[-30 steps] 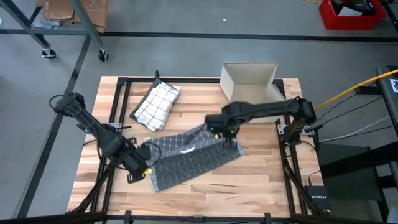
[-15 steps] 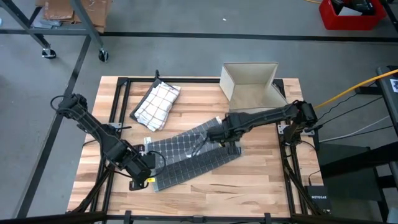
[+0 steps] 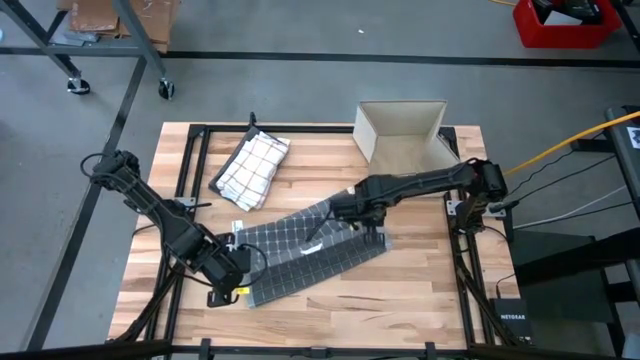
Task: Fold towel
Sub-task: Fold the gray white kitchen towel
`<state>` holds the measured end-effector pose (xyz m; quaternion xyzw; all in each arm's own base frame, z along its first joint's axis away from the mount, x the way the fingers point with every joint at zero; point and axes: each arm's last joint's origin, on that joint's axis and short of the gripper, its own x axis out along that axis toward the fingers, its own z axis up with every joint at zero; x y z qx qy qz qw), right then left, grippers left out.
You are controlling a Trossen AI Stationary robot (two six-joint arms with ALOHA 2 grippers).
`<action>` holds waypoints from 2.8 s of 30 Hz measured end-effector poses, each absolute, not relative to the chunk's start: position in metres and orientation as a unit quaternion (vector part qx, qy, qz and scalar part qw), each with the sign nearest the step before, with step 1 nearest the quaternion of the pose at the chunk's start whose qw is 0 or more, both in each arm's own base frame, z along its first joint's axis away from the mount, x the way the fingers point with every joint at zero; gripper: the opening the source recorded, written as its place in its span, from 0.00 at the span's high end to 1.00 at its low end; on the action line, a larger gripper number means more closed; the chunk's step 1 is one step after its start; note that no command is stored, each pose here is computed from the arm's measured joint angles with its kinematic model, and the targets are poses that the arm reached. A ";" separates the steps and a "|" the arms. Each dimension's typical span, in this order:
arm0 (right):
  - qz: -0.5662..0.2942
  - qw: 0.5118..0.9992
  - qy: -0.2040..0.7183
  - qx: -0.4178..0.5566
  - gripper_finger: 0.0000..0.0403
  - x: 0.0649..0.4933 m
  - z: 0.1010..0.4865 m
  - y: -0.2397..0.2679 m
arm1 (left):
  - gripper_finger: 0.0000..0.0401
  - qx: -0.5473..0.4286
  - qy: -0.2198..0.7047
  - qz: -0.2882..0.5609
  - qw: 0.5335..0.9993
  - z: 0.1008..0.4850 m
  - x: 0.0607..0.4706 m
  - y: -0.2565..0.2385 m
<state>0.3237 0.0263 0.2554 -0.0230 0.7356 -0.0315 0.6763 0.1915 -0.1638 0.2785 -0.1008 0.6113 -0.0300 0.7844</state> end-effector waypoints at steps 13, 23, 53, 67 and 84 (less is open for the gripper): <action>-0.012 0.661 0.750 -0.019 0.98 0.308 0.210 0.065 | 1.00 -0.074 0.612 -0.054 0.785 0.260 0.207 -0.180; -0.047 0.672 0.739 -0.019 0.98 0.303 0.191 0.075 | 0.92 -0.026 0.674 -0.064 0.735 0.224 0.217 -0.193; -0.275 0.603 0.746 0.066 0.52 0.272 0.189 0.078 | 0.94 0.114 0.635 0.042 0.763 0.214 0.233 -0.167; -0.198 0.718 0.651 0.146 0.52 0.294 0.194 0.105 | 0.99 0.086 0.597 0.032 0.797 0.198 0.278 -0.110; -0.179 0.745 0.623 0.161 0.52 0.300 0.196 0.110 | 1.00 -0.008 0.636 -0.161 0.755 0.162 0.250 -0.145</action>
